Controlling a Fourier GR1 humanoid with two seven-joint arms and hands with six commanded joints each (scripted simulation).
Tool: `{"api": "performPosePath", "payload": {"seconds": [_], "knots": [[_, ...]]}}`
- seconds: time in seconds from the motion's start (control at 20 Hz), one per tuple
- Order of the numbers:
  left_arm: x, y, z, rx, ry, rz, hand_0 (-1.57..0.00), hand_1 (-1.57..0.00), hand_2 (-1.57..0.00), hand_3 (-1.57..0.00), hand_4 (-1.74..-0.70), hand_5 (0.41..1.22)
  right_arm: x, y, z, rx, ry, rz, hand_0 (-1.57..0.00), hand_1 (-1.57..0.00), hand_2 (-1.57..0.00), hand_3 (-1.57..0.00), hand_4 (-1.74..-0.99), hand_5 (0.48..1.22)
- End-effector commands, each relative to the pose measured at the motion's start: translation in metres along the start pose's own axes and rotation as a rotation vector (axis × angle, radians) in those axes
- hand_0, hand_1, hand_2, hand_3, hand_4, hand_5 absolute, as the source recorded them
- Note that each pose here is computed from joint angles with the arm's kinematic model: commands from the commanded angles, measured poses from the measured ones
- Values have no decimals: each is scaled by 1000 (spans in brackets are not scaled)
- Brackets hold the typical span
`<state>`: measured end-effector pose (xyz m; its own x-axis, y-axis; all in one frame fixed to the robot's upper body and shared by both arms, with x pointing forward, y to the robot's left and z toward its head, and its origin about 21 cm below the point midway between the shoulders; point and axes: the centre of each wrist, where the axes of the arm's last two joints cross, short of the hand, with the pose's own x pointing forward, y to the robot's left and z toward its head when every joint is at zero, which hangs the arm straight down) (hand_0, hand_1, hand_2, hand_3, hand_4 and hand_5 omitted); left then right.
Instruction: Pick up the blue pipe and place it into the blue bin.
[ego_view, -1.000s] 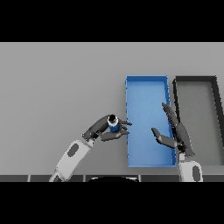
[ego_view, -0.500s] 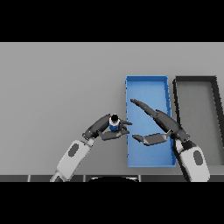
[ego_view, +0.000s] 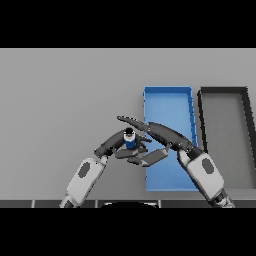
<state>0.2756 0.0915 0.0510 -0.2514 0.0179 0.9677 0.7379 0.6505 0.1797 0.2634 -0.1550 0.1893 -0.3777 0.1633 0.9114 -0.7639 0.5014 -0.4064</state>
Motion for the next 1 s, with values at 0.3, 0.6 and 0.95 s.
{"api": "performPosePath", "payload": {"seconds": [0.3,0.6,0.95], "knots": [[1,-1,4,17,26,-32,-1571,-1571,-1571,-1571,-1465,1221,3,-6,-37,90,22,31,-69,-108,-166,-44,-1204,497],[-3,-2,4,19,69,-26,-1571,-1571,-1571,-1571,-1645,1221,1,5,-54,123,-10,6,-1015,-1015,-1042,-872,-1514,550],[-3,1,2,5,6,54,-1571,-1571,-1571,-1441,-1718,1221,-3,14,-56,133,-79,-35,-1454,-1454,-1460,-1357,-1680,1034]]}}
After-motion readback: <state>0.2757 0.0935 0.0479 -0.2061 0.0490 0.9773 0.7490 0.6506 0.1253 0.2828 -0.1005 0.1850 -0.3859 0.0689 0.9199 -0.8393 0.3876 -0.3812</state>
